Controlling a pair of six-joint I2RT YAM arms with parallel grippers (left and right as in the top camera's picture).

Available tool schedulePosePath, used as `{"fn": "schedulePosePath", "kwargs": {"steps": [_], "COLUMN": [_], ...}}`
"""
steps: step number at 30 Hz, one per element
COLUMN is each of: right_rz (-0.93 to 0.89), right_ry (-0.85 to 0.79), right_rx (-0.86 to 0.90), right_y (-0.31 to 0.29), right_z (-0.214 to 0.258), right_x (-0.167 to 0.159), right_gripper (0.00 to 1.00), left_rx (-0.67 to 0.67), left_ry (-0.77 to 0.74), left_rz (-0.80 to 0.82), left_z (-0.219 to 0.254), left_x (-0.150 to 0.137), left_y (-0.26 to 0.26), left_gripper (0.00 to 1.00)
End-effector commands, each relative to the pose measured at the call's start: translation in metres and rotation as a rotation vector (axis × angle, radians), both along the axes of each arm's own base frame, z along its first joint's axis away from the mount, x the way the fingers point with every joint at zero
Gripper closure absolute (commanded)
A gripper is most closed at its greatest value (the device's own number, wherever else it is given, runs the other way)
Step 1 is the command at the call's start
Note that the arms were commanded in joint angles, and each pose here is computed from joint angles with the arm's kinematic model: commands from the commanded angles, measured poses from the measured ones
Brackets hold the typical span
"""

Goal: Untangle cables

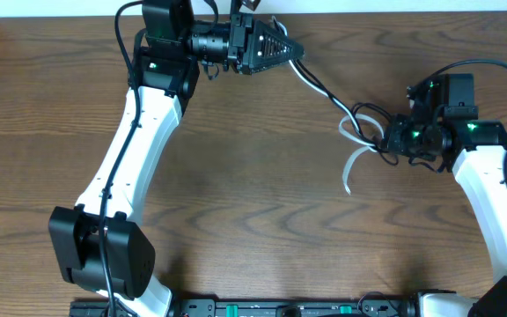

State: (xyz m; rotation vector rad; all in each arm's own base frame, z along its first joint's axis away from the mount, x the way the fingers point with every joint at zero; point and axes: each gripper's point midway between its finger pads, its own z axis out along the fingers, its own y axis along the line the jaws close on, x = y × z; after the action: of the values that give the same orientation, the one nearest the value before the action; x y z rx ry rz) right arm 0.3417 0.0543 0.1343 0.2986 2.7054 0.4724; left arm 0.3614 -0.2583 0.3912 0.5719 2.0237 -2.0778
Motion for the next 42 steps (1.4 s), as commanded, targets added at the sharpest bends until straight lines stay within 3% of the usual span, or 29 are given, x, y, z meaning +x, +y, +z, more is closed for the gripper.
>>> {"fn": "schedulePosePath", "kwargs": {"steps": [1,2,5,7,12,20,28,37,42], "right_rz": [0.079,0.082,0.141,0.171,0.198,0.262,0.352,0.433,0.494], "right_ry": [0.023,0.030,0.015,0.007,0.005,-0.004,-0.048,0.020,0.061], "right_rx": [-0.012,-0.013,0.041,0.079,0.093,0.080,0.073,0.064,0.055], "right_y": [0.006,0.006,0.020,0.029,0.038,0.059,0.090,0.114,0.132], "right_z": [-0.005,-0.006,-0.002,0.001,0.002,0.002,0.003,-0.027,-0.047], "right_x": [-0.010,-0.012,-0.013,-0.014,-0.016,-0.020,-0.018,-0.023,-0.029], "right_gripper": [0.99,0.99,0.76,0.70,0.69,0.69,0.68,0.68,0.68], "left_rx": [-0.016,-0.015,-0.002,0.011,0.075,0.300,0.408,0.739,0.850], "left_ry": [-0.105,-0.105,-0.064,-0.019,0.085,0.280,0.302,0.395,0.394], "left_rz": [-0.022,-0.022,-0.023,-0.025,0.031,0.204,0.307,0.537,0.618], "left_z": [0.009,0.007,-0.006,-0.019,-0.067,-0.182,-0.211,-0.269,-0.284], "left_x": [-0.008,-0.008,-0.009,-0.011,-0.009,-0.008,0.001,0.008,0.011], "left_y": [0.004,0.004,0.004,0.004,0.005,0.010,0.018,0.059,0.077], "left_gripper": [0.93,0.93,0.92,0.92,0.93,0.93,0.93,0.92,0.93]}}
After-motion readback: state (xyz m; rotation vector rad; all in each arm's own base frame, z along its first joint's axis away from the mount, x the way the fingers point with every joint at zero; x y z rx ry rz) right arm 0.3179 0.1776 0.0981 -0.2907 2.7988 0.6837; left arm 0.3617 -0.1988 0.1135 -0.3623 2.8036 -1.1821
